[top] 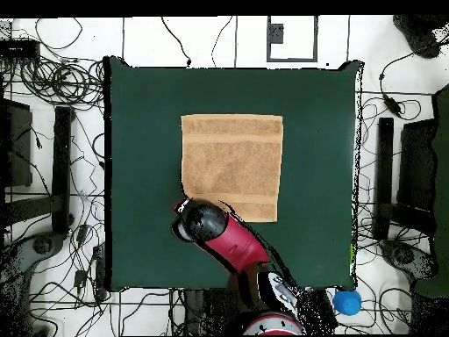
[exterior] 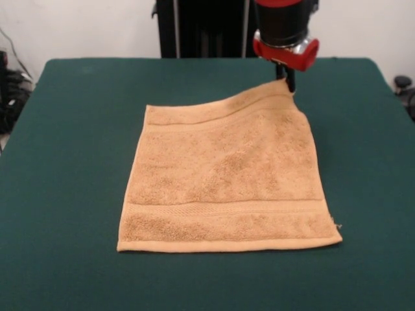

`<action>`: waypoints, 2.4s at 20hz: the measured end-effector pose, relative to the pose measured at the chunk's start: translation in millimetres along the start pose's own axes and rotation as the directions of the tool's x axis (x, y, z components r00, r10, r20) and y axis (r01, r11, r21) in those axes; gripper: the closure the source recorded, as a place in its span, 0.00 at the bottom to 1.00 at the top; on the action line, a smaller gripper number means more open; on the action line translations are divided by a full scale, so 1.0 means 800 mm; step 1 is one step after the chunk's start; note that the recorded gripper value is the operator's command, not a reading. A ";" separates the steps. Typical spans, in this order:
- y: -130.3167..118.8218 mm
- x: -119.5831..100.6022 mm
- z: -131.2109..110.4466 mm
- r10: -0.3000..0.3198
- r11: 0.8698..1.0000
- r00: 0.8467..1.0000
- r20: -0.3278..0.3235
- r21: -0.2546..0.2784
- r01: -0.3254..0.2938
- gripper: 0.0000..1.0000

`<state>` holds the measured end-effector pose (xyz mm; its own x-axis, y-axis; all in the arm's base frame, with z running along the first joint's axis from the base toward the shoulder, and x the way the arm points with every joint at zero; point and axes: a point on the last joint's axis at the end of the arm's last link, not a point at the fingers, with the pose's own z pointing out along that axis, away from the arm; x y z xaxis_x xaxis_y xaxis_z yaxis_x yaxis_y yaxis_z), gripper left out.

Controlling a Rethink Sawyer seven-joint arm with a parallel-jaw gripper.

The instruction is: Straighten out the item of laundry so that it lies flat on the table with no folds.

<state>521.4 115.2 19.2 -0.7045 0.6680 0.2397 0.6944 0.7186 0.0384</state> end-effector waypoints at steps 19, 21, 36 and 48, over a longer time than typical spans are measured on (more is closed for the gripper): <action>-0.004 -0.003 0.003 0.016 1.000 1.000 0.003 -0.013 -0.016 0.00; -0.005 -0.003 0.004 0.019 1.000 1.000 0.005 -0.014 -0.019 0.00; -0.004 0.004 0.009 0.010 1.000 1.000 0.003 -0.007 -0.010 0.00; 0.001 -0.043 0.051 -0.104 0.983 0.984 0.144 0.163 0.080 0.00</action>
<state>540.0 100.6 -28.9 -0.7866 0.6105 0.0924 0.6024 0.7917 -0.1014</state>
